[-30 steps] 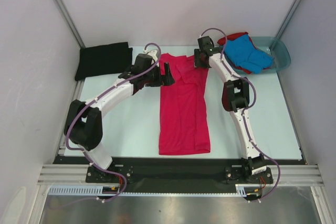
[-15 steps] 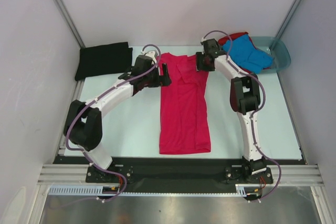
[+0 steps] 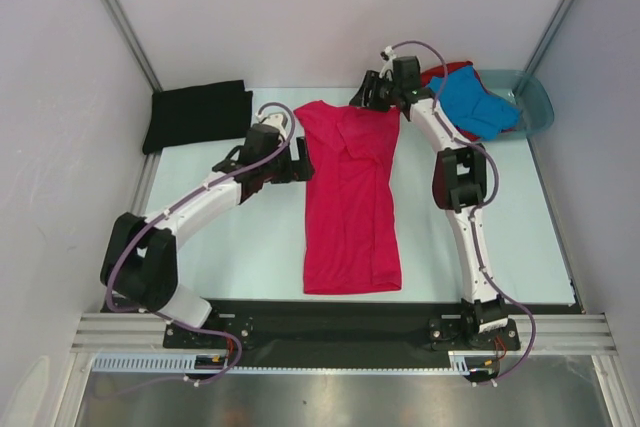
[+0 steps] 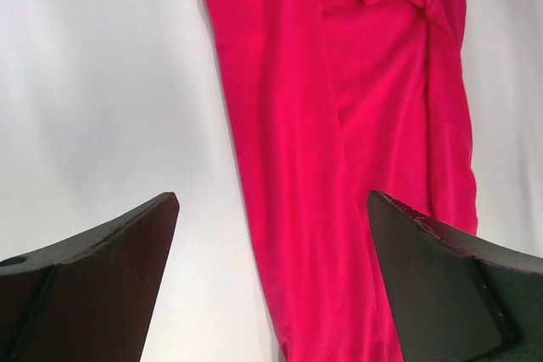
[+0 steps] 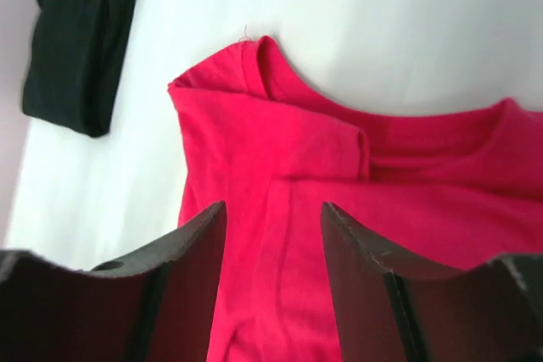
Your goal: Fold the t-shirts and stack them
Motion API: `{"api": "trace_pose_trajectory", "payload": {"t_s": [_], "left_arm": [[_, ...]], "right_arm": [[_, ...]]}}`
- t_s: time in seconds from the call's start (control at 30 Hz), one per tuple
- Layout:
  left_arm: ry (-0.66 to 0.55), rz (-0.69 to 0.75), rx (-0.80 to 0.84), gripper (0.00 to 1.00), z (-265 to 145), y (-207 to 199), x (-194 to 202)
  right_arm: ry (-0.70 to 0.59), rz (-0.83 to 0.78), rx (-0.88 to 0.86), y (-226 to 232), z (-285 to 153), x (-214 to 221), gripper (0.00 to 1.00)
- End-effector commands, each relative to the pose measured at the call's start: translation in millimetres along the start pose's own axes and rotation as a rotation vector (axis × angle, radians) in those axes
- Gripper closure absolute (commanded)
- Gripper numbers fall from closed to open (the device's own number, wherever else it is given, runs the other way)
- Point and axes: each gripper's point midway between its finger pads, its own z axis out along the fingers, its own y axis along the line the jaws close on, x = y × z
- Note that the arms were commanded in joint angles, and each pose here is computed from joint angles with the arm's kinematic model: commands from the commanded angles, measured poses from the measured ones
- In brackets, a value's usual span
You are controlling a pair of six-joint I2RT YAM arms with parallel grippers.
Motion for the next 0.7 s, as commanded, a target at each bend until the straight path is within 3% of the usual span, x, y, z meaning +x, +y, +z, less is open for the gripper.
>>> {"api": "trace_pose_trajectory", "payload": {"t_s": [0.0,0.23,0.67], "left_arm": [[-0.038,-0.013,0.063,0.00,-12.1,-10.5,-4.8],[-0.022,-0.051,0.123,0.00,-22.8,-10.3,23.8],[0.013,-0.050,0.101,0.00,-17.6,-2.6,36.9]], "right_arm": [[0.013,0.090,-0.147,1.7,22.5,7.8,0.46],[-0.075,0.116,-0.181,-19.8,33.1,-7.5,0.45],[-0.091,0.159,-0.208,-35.9,53.1,5.5,0.42]]}}
